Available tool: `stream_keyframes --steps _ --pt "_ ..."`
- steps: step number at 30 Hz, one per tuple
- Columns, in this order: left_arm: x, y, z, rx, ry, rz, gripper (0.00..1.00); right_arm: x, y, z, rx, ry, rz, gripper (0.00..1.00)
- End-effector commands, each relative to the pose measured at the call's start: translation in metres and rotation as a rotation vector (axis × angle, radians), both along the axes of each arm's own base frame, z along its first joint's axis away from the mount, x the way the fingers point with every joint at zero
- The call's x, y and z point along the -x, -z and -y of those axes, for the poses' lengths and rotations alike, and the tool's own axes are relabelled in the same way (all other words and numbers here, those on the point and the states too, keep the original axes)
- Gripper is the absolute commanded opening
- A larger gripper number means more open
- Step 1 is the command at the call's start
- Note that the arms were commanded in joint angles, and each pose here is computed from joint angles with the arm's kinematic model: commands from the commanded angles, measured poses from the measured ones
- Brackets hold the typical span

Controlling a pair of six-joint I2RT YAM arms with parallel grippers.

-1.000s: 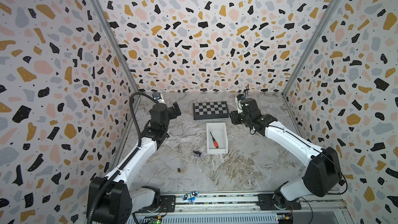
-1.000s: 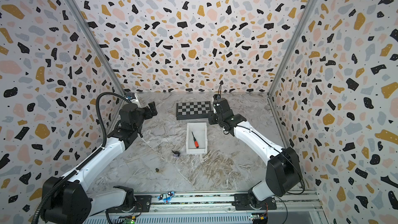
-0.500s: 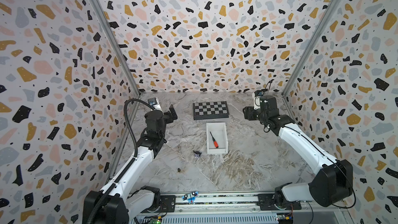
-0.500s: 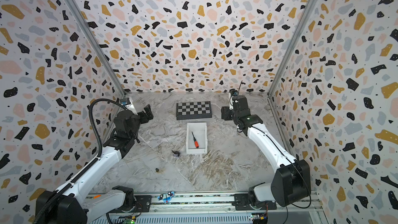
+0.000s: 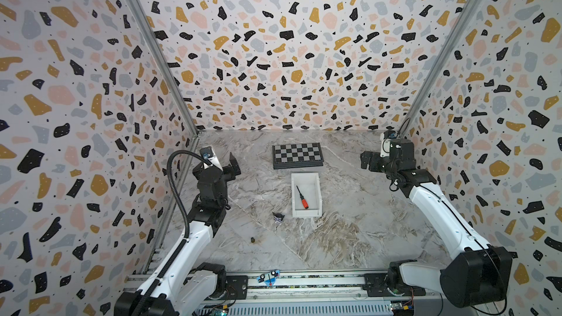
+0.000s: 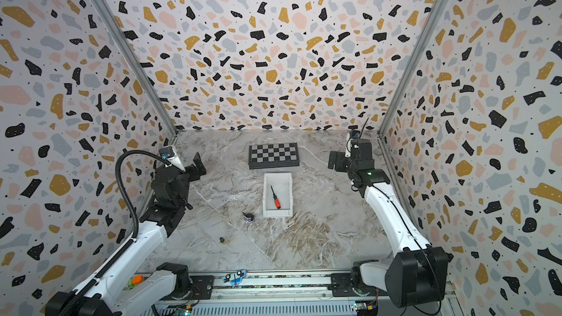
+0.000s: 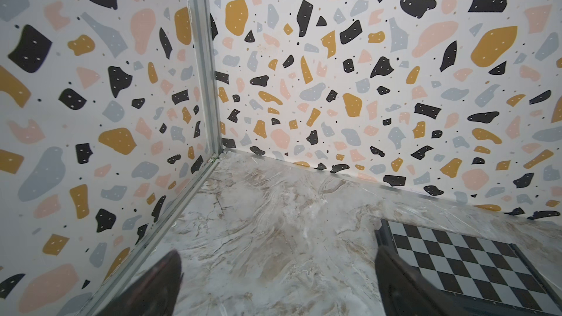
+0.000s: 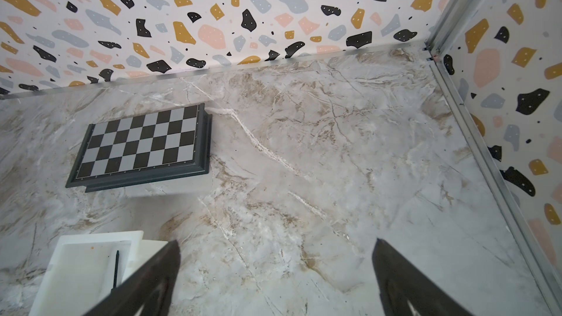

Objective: Put the screwdriver in the bin
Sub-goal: Reset both arms

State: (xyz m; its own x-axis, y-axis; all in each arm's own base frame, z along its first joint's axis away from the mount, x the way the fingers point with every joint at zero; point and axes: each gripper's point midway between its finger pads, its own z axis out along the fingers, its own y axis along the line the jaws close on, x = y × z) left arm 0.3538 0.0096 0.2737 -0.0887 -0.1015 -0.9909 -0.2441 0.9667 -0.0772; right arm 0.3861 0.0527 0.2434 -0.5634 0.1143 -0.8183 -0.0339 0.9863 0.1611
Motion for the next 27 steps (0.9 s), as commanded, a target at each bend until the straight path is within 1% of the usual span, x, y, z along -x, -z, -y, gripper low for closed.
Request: stream_keyframes --steps 1,4,6,9,11,12,14,15,16,18,22,27 --pt "0.009 -0.014 -0.013 -0.040 -0.063 0.069 1.00 0.004 -0.007 0.003 -0.032 -0.013 0.018 0.99" --pt "0.009 -0.003 -0.015 -0.073 -0.071 0.043 1.00 0.006 -0.010 0.008 -0.030 0.007 0.034 0.99" --pt "0.009 0.007 -0.018 -0.076 -0.088 0.017 1.00 0.007 -0.015 0.009 -0.033 0.013 0.071 0.99" --pt "0.006 0.028 -0.023 -0.081 -0.126 -0.035 1.00 0.009 -0.022 0.017 -0.031 0.058 0.118 0.99" --pt "0.006 0.038 -0.026 -0.080 -0.138 -0.039 1.00 0.010 -0.024 0.020 -0.024 0.071 0.138 0.99" --pt "0.005 0.042 -0.023 -0.099 -0.113 -0.034 1.00 0.010 -0.023 0.020 -0.012 0.068 0.143 0.99" --pt "0.003 0.047 -0.011 -0.181 -0.020 -0.011 1.00 0.009 -0.019 0.023 0.016 0.071 0.139 0.99" --pt "0.005 0.050 -0.010 -0.194 -0.016 0.009 1.00 0.009 -0.014 0.026 0.022 0.089 0.131 0.99" --pt "0.008 0.052 -0.013 -0.177 -0.029 0.036 1.00 0.009 -0.010 0.026 0.028 0.084 0.130 0.99" --pt "0.013 0.061 -0.016 -0.170 -0.046 0.052 1.00 0.008 -0.004 0.022 0.080 0.023 0.147 0.99" --pt "0.014 0.085 -0.016 -0.168 -0.016 0.002 1.00 0.009 0.008 0.021 0.101 0.003 0.162 0.99" --pt "0.019 0.109 -0.020 -0.131 -0.031 -0.010 1.00 0.009 0.024 0.023 0.158 -0.014 0.193 0.99"
